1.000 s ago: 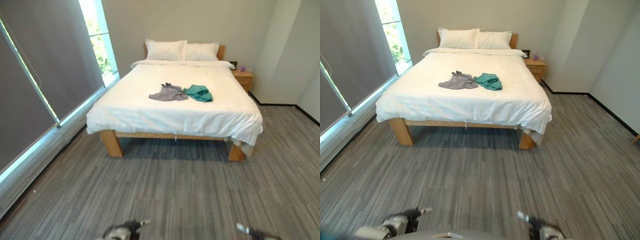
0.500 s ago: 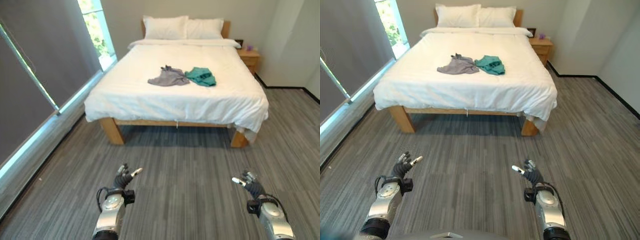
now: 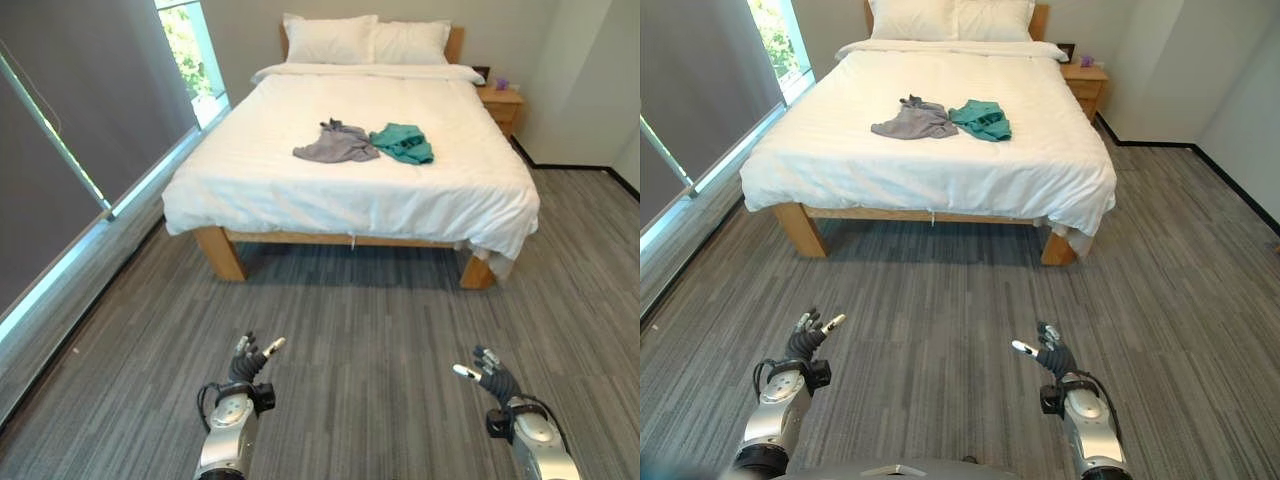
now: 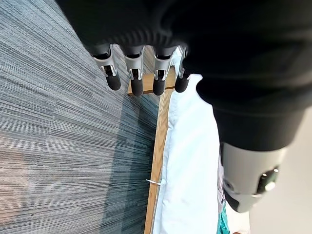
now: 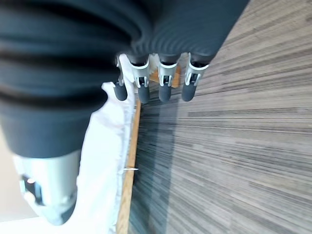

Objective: Pick up bed clothes into laundry basket.

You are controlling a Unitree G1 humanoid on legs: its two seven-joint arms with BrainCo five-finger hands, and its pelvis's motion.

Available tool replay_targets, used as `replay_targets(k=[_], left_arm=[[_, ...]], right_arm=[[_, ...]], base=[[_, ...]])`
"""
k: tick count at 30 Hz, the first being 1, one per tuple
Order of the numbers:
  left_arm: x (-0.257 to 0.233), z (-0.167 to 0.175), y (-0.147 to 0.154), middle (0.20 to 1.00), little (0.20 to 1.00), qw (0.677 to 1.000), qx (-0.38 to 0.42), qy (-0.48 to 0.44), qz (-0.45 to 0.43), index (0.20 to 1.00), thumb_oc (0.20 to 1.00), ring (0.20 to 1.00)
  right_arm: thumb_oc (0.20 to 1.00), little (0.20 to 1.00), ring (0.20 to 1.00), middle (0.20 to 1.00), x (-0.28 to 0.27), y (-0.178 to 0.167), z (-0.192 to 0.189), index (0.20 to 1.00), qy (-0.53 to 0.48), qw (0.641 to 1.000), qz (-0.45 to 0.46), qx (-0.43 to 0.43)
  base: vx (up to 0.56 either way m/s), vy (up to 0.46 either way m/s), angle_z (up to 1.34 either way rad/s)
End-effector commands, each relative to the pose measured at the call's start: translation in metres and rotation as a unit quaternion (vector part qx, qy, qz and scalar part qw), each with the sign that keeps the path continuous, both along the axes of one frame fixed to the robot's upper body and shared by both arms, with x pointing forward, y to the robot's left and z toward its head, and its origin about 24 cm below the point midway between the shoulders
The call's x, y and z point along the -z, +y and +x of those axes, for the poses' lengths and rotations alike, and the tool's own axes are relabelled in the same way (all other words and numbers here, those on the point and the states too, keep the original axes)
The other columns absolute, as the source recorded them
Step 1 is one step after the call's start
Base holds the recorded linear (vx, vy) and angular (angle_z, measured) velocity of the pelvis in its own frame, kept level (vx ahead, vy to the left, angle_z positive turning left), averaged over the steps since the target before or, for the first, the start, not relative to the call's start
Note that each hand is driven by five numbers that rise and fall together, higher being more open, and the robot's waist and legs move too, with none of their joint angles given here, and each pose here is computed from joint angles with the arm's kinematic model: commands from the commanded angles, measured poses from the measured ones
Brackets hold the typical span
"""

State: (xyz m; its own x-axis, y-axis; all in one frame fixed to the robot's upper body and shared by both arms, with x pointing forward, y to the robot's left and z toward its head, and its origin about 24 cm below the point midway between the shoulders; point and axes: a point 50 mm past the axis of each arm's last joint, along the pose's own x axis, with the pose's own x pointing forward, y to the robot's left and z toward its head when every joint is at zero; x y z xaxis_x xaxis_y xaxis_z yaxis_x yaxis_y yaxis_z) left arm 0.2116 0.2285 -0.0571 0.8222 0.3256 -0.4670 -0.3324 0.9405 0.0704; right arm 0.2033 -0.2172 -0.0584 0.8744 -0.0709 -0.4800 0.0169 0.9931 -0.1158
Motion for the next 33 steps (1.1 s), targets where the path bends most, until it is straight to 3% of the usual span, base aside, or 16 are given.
replay_targets(k=[1, 12, 18, 25, 33], left_arm=[[-0.029, 0.031, 0.012, 1.000, 1.000, 0.997, 0.001, -0.065, 0.049, 1.000, 1.000, 1.000], [-0.032, 0.026, 0.027, 1.000, 1.000, 0.994, 0.000, -0.043, 0.098, 1.000, 1.000, 1.000], [-0.031, 0.030, 0.024, 1.000, 1.000, 0.994, 0.024, -0.043, 0.095, 1.000, 1.000, 1.000], [-0.017, 0.013, 0.012, 1.000, 1.000, 0.995, 0.052, -0.018, 0.078, 1.000, 1.000, 1.000], [-0.023, 0.026, -0.005, 1.000, 1.000, 0.992, 0.099, -0.044, 0.061, 1.000, 1.000, 1.000]], right_arm=[[1.000, 1.000, 1.000, 1.000, -0.029, 0.011, 0.033, 1.000, -0.088, 0.996, -0.014, -0.018], [1.000, 1.000, 1.000, 1.000, -0.028, 0.027, 0.028, 1.000, -0.090, 0.995, 0.010, -0.027], [1.000, 1.000, 1.000, 1.000, -0.020, 0.008, 0.011, 1.000, -0.066, 0.998, 0.001, -0.001], [1.000, 1.000, 1.000, 1.000, -0.021, 0.010, 0.016, 1.000, -0.067, 0.997, 0.036, 0.009], [1.000, 1.000, 1.000, 1.000, -0.035, -0.004, 0.024, 1.000, -0.103, 0.993, 0.037, 0.045]], base=[[0.06, 0.051, -0.15], [0.17, 0.087, -0.05], [0.57, -0.139, 0.72], [0.58, -0.350, 0.25], [0.48, -0.195, -0.28]])
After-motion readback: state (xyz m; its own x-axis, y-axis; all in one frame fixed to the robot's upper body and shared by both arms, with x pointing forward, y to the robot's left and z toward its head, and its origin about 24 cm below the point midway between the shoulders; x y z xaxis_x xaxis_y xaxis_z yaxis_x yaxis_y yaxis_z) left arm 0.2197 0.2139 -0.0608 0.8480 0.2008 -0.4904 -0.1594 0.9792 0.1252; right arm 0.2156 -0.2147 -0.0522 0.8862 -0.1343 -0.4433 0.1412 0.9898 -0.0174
